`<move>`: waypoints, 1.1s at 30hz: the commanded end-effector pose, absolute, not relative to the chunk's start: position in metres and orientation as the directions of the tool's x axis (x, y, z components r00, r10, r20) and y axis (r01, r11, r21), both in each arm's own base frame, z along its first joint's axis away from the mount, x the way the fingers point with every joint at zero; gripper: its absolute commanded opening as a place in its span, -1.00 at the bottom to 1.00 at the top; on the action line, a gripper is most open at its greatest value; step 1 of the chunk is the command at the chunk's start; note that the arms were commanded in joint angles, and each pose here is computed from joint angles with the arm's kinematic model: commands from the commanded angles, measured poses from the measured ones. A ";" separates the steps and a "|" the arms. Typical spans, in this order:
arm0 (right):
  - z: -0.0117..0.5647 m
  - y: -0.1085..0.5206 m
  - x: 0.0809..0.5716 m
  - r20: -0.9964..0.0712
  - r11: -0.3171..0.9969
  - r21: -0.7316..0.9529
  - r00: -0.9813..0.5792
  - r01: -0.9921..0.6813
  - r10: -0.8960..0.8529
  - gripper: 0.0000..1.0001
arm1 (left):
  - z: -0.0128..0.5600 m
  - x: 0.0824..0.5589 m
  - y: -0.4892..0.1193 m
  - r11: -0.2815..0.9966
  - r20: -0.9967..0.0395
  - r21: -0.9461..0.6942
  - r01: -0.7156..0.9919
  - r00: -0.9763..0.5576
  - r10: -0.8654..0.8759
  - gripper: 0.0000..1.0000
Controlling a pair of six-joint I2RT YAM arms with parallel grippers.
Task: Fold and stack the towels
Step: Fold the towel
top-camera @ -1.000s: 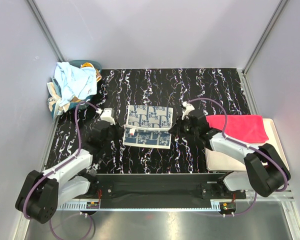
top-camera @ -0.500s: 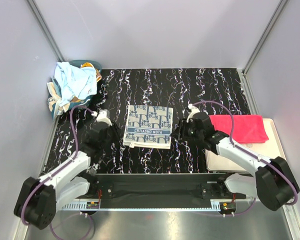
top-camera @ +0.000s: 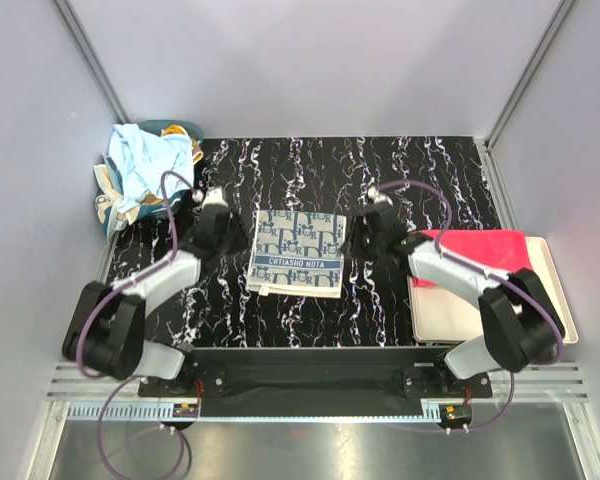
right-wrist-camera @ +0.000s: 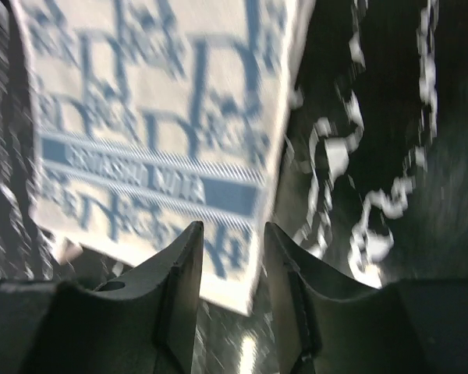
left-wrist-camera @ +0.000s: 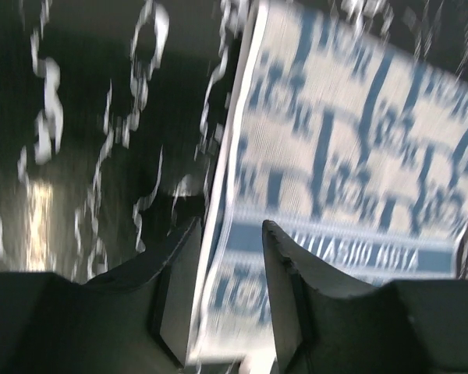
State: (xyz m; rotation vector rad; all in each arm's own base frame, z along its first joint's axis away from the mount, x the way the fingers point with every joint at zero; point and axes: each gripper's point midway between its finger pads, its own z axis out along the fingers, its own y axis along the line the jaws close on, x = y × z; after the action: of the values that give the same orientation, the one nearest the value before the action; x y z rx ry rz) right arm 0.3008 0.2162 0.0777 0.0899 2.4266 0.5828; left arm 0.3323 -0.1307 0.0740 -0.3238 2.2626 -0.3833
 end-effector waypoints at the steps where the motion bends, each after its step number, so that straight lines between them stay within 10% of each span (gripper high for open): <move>1: 0.119 0.218 0.356 -0.673 0.918 0.392 -0.700 -0.062 0.240 -0.13 | 0.119 0.391 -0.134 0.909 -0.754 -0.417 -0.033 -0.546 -0.365 -0.15; 13: 0.108 0.261 0.452 -0.539 0.813 0.581 -0.771 -0.049 0.339 -0.37 | 0.110 0.475 -0.173 0.860 -0.717 -0.495 0.124 -0.617 -0.324 -0.22; 33: 0.049 0.215 0.469 -0.441 0.796 0.601 -0.801 0.073 0.406 -0.43 | 0.039 0.507 -0.144 0.899 -0.625 -0.435 -0.056 -0.700 -0.346 -0.29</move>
State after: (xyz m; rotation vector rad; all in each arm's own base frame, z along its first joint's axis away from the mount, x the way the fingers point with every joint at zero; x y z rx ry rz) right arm 0.4657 0.2136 0.0281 0.3974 2.4624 0.7312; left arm 0.4945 -0.1544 0.0271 -0.2620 2.3491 -0.5402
